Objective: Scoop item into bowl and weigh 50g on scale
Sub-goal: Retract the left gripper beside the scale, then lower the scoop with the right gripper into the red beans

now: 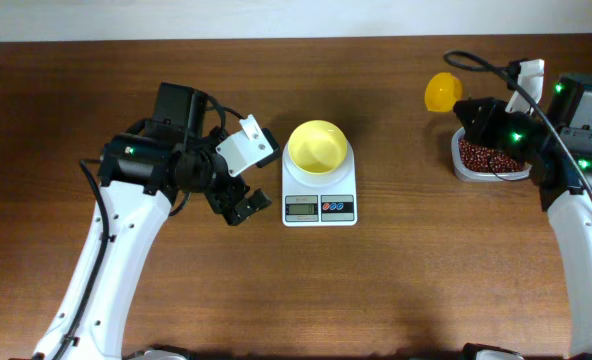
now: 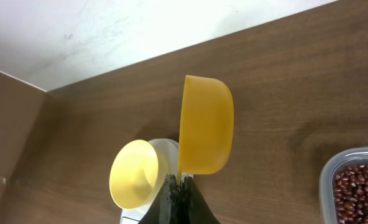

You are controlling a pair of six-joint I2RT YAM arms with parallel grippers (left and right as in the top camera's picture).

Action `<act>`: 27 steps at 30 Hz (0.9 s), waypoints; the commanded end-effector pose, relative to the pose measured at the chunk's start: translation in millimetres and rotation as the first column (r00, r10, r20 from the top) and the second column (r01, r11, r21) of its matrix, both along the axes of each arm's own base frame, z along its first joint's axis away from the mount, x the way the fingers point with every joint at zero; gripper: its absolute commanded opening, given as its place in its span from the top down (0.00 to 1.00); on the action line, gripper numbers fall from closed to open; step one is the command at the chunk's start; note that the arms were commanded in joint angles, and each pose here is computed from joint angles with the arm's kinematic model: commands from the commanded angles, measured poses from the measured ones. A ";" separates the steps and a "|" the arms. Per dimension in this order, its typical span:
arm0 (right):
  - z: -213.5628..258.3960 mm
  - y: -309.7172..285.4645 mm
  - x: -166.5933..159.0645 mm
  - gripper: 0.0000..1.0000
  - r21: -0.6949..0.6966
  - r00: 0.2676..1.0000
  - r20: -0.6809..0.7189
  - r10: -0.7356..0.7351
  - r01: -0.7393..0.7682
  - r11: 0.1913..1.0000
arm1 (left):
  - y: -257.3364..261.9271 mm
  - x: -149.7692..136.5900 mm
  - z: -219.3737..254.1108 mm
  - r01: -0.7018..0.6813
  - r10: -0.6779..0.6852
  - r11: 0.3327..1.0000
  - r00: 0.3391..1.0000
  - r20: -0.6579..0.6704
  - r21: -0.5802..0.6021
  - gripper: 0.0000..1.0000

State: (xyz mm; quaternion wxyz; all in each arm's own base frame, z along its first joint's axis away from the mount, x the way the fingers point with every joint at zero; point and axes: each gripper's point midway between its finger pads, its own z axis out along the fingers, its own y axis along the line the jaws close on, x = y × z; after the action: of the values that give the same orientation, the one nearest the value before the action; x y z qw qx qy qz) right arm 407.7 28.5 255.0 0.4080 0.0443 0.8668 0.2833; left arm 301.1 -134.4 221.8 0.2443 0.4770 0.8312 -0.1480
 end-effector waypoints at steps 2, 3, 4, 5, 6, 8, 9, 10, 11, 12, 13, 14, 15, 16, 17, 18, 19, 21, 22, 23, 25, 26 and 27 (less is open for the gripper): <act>12.0 -2.0 -0.4 0.96 -0.050 0.998 0.054 0.021 -0.019 0.999 | -2.6 -2.0 0.1 0.024 -0.024 1.000 1.000 0.002 -0.010 0.01; 11.9 -2.1 -0.4 0.96 -0.054 0.998 0.056 0.024 -0.021 0.998 | -2.6 -2.0 0.1 0.024 -0.024 1.000 1.000 0.002 -0.010 0.01; 12.0 -2.0 -0.4 0.96 -0.054 0.998 0.056 0.024 -0.021 0.998 | -2.5 -1.9 0.1 0.024 -0.024 1.000 1.000 0.002 -0.010 0.01; 12.0 -2.0 -0.4 0.96 -0.054 0.998 0.056 0.025 -0.021 0.998 | -2.6 -2.0 0.1 0.024 -0.024 1.000 1.000 0.002 -0.010 0.01; 12.0 -2.0 -0.4 0.96 -0.054 0.998 0.056 0.024 -0.021 0.998 | -2.6 -2.0 0.1 0.024 -0.024 1.000 1.000 0.002 -0.010 0.01; 11.9 -2.1 -0.4 0.96 -0.054 0.998 0.056 0.024 -0.021 0.998 | -2.6 -2.0 0.1 0.024 -0.024 1.000 1.000 0.002 -0.010 0.01; 11.9 -2.1 -0.4 0.96 -0.054 0.998 0.056 0.024 -0.021 0.998 | -2.5 -1.9 0.1 0.024 -0.024 1.000 1.000 0.002 -0.010 0.01; 11.9 -2.0 -0.4 0.96 -0.054 0.998 0.056 0.024 -0.021 0.998 | -2.6 -1.8 0.2 0.024 -0.024 1.000 1.000 0.003 -0.010 0.01; 11.9 -2.0 -0.4 0.96 -0.054 0.998 0.056 0.024 -0.021 0.998 | -2.6 -1.8 0.2 0.024 -0.024 1.000 1.000 0.003 -0.010 0.01; 11.9 -2.0 -0.4 0.96 -0.054 0.998 0.056 0.024 -0.021 0.998 | -2.6 -1.6 0.3 0.024 -0.024 1.000 1.000 0.004 -0.010 0.01; 11.9 -2.0 -0.4 0.96 -0.054 0.998 0.056 0.024 -0.021 0.998 | -2.7 -1.1 0.5 0.024 -0.024 1.000 1.000 0.006 -0.011 0.01; 11.9 -2.0 -0.4 0.96 -0.054 0.998 0.056 0.024 -0.021 0.998 | -2.8 -1.2 0.5 0.024 -0.024 1.000 1.000 0.006 -0.011 0.01; 11.9 -2.0 -0.4 0.96 -0.054 0.998 0.056 0.024 -0.021 0.998 | -2.8 -1.2 0.5 0.024 -0.024 1.000 1.000 0.006 -0.011 0.01; 11.9 -2.0 -0.4 0.96 -0.054 0.998 0.056 0.024 -0.021 0.998 | -2.8 -1.2 0.5 0.024 -0.024 1.000 1.000 0.006 -0.011 0.01; 11.9 -2.0 -0.4 0.96 -0.054 0.998 0.056 0.024 -0.021 0.998 | -2.8 -1.1 0.6 0.024 -0.024 1.000 1.000 0.006 -0.011 0.01; 11.9 -2.0 -0.4 0.96 -0.054 0.998 0.056 0.024 -0.021 0.998 | -2.9 -0.8 0.7 0.024 -0.024 1.000 1.000 0.008 -0.011 0.01; 11.6 -2.0 -0.6 0.96 -0.053 0.998 0.054 0.024 -0.021 0.998 | -2.9 -0.7 0.7 0.024 -0.024 1.000 1.000 0.008 -0.012 0.01; 9.5 -1.8 -2.1 0.96 -0.052 0.999 0.043 0.024 -0.022 0.998 | -2.8 -1.2 0.5 0.024 -0.024 1.000 1.000 0.006 -0.011 0.01; 6.7 -3.4 -3.0 0.96 -0.059 0.999 0.031 0.016 -0.014 0.998 | -2.8 -1.2 0.4 0.024 -0.024 1.000 1.000 0.005 -0.011 0.01; 3.3 -4.8 -4.6 0.96 -0.080 1.000 0.023 0.019 -0.017 0.997 | -2.7 -1.2 0.4 0.024 -0.024 1.000 1.000 0.005 -0.011 0.01; -8.0 -11.9 -9.2 0.96 -0.138 1.000 -0.013 0.003 -0.005 0.990 | -2.6 -1.2 0.5 0.024 -0.023 1.000 1.000 0.006 -0.011 0.01; -12.7 -16.3 -11.7 0.96 -0.164 0.999 -0.033 -0.013 0.008 0.986 | -2.6 -1.1 0.4 0.024 -0.024 1.000 1.000 0.006 -0.011 0.01; -14.3 -17.6 -15.0 0.96 -0.190 0.999 -0.040 -0.006 -0.002 0.982 | -2.6 -1.1 0.4 0.024 -0.023 1.000 1.000 0.005 -0.011 0.01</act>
State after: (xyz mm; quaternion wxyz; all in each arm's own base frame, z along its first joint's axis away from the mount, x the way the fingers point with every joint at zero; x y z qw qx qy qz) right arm 395.0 22.1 233.8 0.3781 0.0290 0.8928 0.2431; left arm 301.3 -134.5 221.9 0.2454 0.4801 0.8292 -0.1471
